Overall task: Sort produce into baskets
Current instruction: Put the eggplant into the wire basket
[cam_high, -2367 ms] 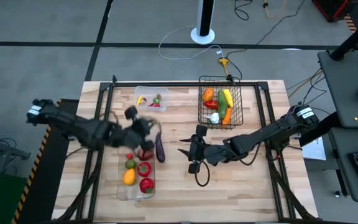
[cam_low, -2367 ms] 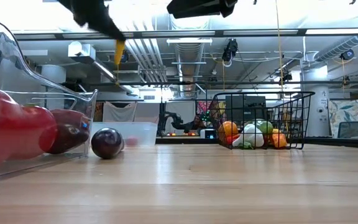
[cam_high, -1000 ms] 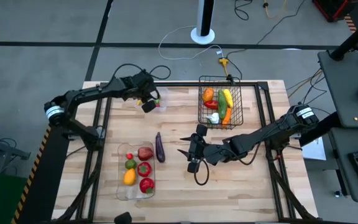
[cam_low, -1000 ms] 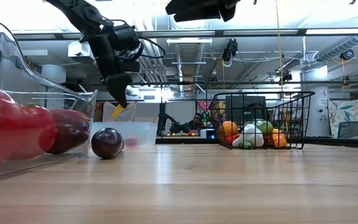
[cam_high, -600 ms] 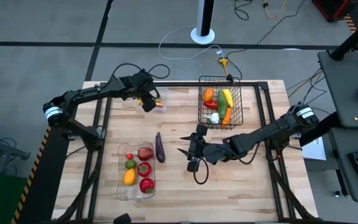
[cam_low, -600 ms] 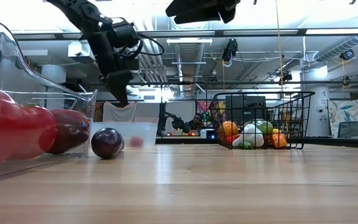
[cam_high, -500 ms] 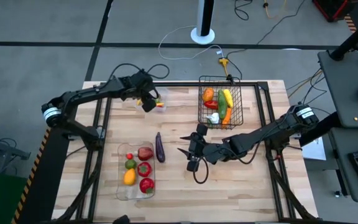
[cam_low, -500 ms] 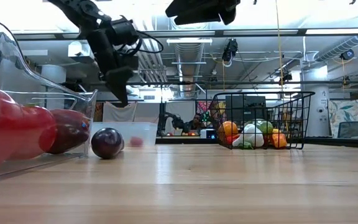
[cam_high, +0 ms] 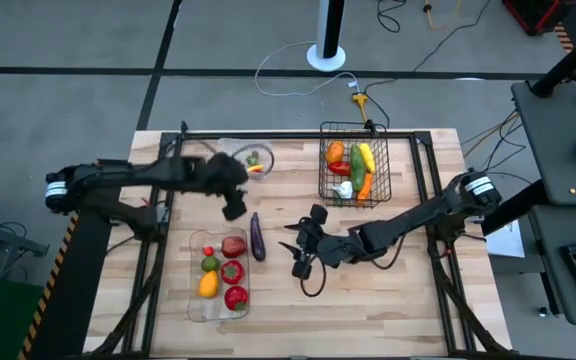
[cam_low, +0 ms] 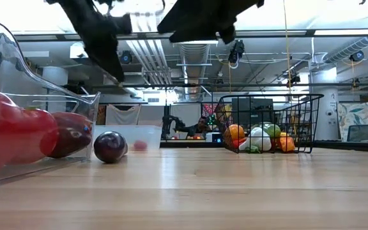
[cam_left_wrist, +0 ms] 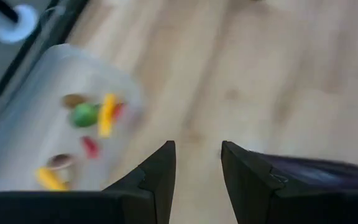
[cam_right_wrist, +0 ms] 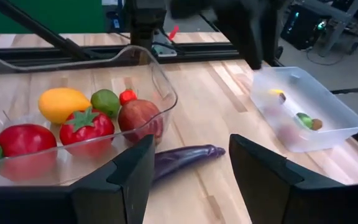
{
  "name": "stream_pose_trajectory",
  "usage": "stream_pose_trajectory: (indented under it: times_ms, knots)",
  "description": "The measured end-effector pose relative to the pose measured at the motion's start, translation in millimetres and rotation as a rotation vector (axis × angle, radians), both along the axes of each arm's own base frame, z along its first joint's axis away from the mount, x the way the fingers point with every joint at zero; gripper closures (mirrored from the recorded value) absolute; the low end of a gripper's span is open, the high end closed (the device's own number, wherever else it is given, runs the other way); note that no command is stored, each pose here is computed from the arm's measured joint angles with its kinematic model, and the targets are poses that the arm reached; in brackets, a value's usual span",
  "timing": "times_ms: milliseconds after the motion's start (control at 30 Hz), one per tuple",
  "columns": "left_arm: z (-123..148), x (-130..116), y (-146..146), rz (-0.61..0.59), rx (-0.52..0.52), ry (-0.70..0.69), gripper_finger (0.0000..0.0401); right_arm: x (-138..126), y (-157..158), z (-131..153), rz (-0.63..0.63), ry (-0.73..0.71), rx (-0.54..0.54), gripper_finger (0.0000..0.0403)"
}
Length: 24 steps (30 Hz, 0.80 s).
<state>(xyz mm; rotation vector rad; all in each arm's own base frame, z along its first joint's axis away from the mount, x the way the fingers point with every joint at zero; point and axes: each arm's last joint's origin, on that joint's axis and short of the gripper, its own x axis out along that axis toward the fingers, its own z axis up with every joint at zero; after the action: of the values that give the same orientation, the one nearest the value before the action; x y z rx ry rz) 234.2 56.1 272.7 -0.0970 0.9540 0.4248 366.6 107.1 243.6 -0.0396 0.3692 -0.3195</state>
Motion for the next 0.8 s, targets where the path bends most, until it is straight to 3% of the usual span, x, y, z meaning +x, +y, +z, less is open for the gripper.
stream_pose_trajectory:
  times_ms: [133,433,600,800]
  knots:
    - [8,-2,-39,-0.069,-0.007,-0.062,0.0288,9,3,-17,0.003,0.006,-0.009,0.0197]
    - [18,-16,-109,-0.087,0.188,-0.181,0.0288,24,10,-54,-0.012,0.016,0.028,0.014]
    - [20,-22,-126,-0.077,0.304,-0.222,0.0288,34,16,-77,-0.029,-0.039,0.061,0.0105]
    - [20,-22,-127,-0.064,0.306,-0.231,0.0288,45,19,-97,-0.068,-0.065,0.118,0.0092]
